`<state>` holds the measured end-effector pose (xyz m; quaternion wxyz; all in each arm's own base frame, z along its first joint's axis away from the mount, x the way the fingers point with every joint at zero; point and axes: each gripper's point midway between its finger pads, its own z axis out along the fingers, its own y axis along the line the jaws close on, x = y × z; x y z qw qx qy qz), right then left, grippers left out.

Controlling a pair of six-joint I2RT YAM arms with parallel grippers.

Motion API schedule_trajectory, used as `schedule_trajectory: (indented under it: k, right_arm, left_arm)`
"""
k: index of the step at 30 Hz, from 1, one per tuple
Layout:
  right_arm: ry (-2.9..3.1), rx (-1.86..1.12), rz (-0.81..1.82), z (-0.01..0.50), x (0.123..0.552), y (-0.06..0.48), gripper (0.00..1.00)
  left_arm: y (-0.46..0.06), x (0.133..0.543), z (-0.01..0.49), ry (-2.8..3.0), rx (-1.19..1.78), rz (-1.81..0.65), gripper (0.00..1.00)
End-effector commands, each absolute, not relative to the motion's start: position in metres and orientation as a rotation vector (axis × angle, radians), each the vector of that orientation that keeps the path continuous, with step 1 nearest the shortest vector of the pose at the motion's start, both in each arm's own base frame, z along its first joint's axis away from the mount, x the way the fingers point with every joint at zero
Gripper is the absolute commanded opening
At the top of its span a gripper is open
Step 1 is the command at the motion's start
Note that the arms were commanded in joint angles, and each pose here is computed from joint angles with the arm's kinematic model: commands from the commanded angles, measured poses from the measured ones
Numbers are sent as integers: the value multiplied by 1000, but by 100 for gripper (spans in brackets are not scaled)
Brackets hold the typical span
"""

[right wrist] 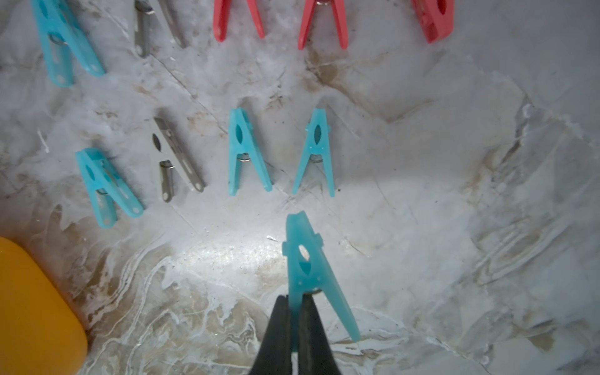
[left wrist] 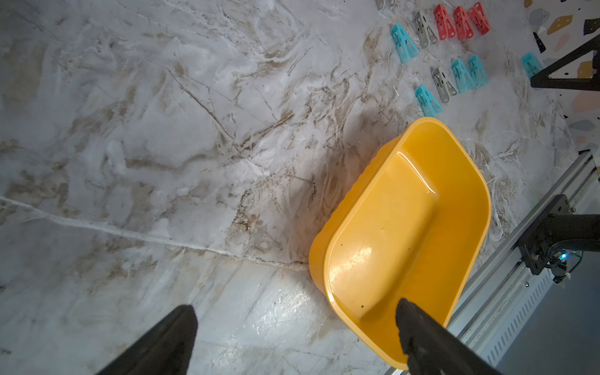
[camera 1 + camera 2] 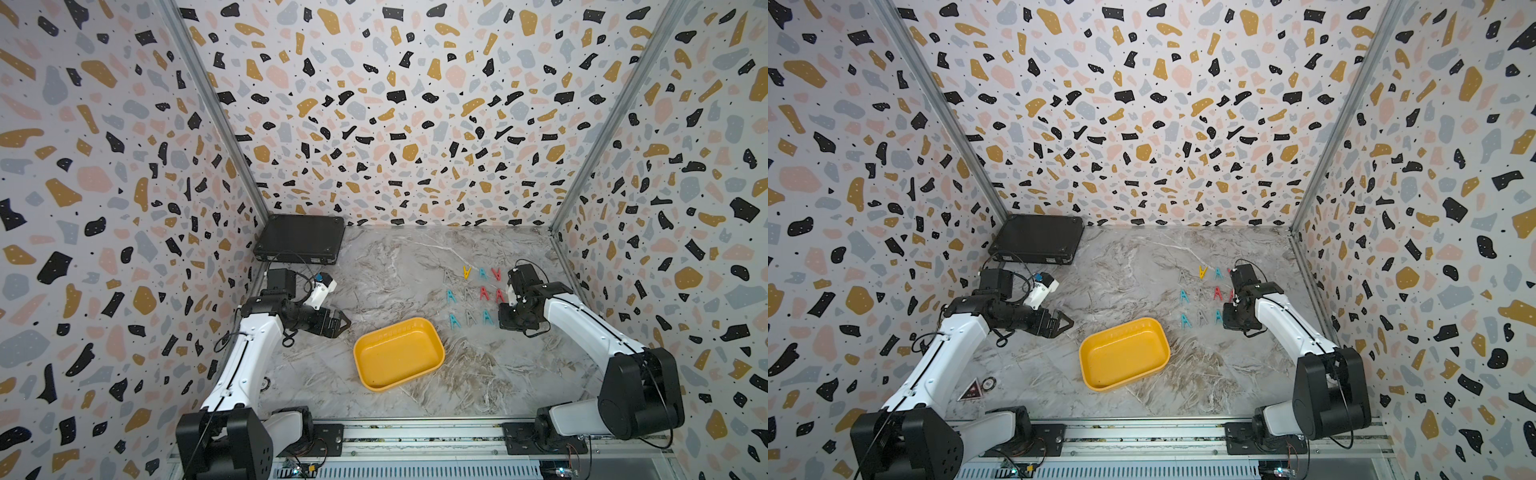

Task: Take the clothespins out of the storage box
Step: Place the clothespin at the center of the board.

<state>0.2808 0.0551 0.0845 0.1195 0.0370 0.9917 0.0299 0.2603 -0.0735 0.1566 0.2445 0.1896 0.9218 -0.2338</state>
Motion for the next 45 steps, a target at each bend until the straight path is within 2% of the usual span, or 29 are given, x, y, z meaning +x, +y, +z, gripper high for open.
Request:
schedule_trajectory:
  k: [1,15,30,45]
  right_arm:
    - [2908,130,36,89,287,39,0]
    - [2948,254,-92,66,320,6,0]
    - [3007,267,-128,32,343,-4,0]
    - [3015,317,-88,27,328,-1,1]
  left_arm:
    - [-73,261,154,2509,529,-621,100]
    - [-72,261,150,2527,531,-618,100]
    - [-71,261,150,2526,530,-613,100]
    - [-70,262,151,2524,526,-599,100]
